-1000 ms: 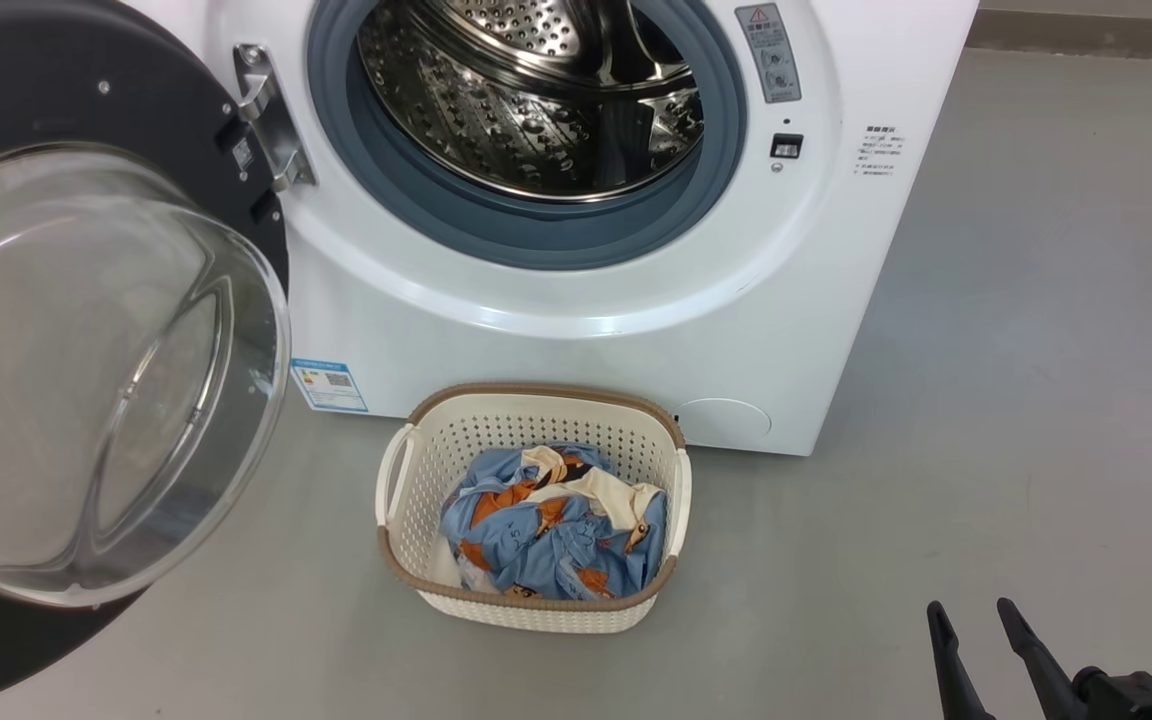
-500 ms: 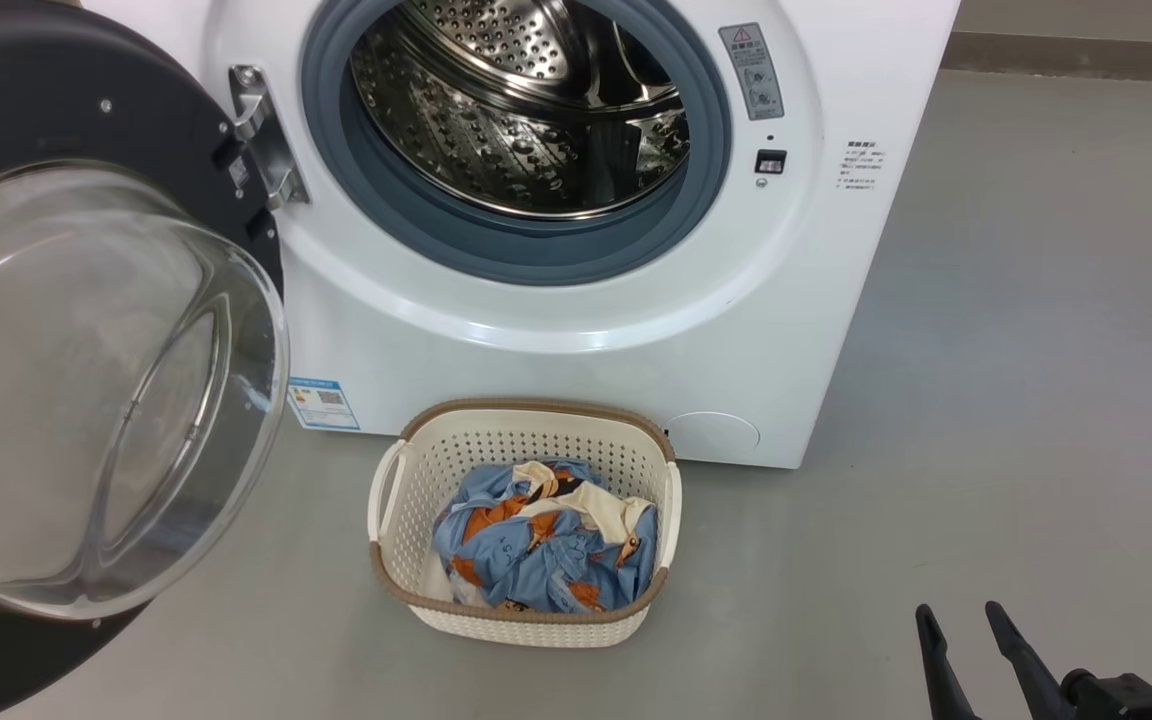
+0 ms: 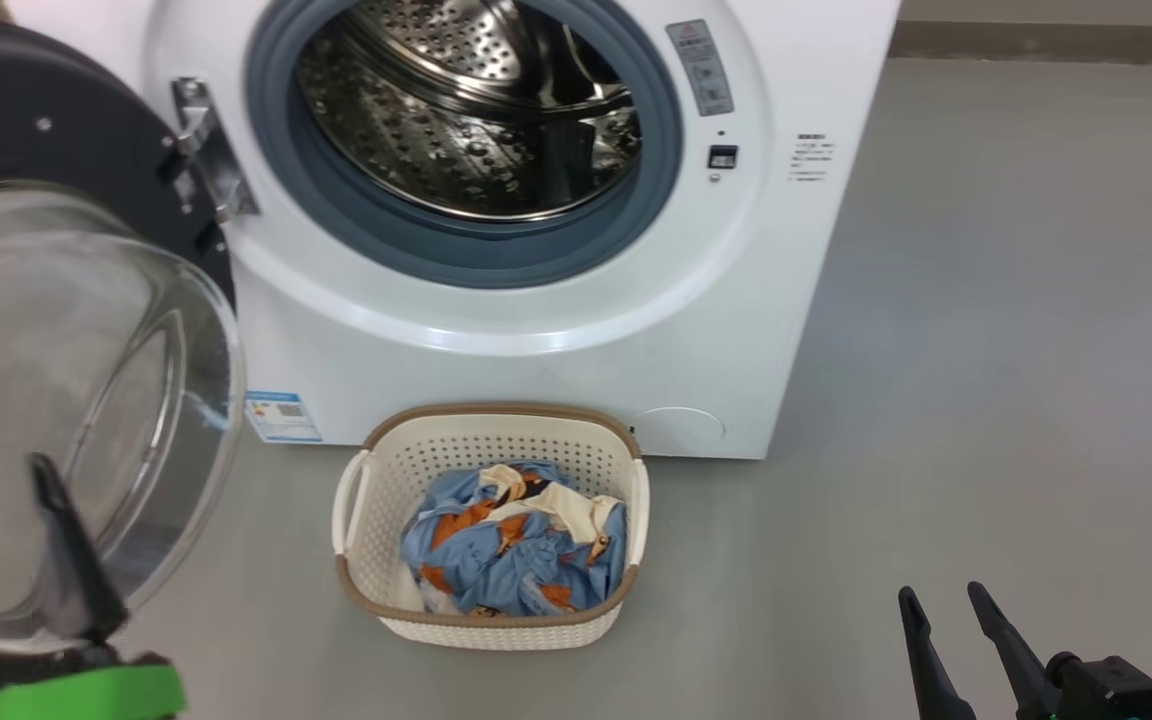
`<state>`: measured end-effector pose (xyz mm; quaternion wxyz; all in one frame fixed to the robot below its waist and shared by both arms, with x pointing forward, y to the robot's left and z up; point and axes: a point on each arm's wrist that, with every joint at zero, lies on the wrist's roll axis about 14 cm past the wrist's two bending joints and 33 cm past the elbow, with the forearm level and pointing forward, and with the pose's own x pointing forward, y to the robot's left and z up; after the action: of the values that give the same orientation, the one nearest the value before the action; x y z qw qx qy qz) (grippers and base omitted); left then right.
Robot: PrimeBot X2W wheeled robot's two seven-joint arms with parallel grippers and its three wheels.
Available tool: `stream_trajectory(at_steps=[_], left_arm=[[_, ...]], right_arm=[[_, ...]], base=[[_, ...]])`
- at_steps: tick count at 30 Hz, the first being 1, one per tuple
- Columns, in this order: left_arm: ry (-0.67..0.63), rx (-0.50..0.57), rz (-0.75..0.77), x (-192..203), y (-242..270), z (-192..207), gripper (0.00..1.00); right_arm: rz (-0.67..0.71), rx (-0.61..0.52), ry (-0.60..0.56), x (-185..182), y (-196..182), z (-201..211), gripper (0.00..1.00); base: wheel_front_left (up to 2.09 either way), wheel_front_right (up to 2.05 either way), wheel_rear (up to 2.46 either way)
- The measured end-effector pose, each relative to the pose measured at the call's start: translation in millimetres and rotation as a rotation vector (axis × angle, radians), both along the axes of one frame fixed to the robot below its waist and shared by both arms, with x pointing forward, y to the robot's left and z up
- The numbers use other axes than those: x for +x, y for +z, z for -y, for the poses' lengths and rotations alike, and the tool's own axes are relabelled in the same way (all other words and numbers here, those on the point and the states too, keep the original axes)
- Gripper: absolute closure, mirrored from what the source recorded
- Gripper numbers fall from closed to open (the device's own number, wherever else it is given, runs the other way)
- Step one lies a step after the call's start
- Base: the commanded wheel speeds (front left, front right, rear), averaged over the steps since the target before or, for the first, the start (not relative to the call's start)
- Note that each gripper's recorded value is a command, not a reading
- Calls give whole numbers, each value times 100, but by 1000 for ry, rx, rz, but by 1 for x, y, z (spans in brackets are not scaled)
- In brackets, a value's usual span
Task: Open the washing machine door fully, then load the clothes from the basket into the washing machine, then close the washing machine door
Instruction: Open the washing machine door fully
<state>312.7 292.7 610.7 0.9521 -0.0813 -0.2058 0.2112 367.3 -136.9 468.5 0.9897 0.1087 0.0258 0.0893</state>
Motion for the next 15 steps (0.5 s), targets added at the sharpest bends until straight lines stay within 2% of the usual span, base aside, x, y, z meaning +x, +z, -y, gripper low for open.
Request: stream_trajectory(at_steps=[10, 15], left_arm=[[-259, -64, -241, 24, -85, 65, 0], [-310, -102, -349, 24, -122, 77, 0]], right_arm=[[26, 18, -54, -9, 9, 16, 0], [40, 17, -89, -15, 14, 27, 0]], base=[[0, 0, 0], [0, 0, 0]])
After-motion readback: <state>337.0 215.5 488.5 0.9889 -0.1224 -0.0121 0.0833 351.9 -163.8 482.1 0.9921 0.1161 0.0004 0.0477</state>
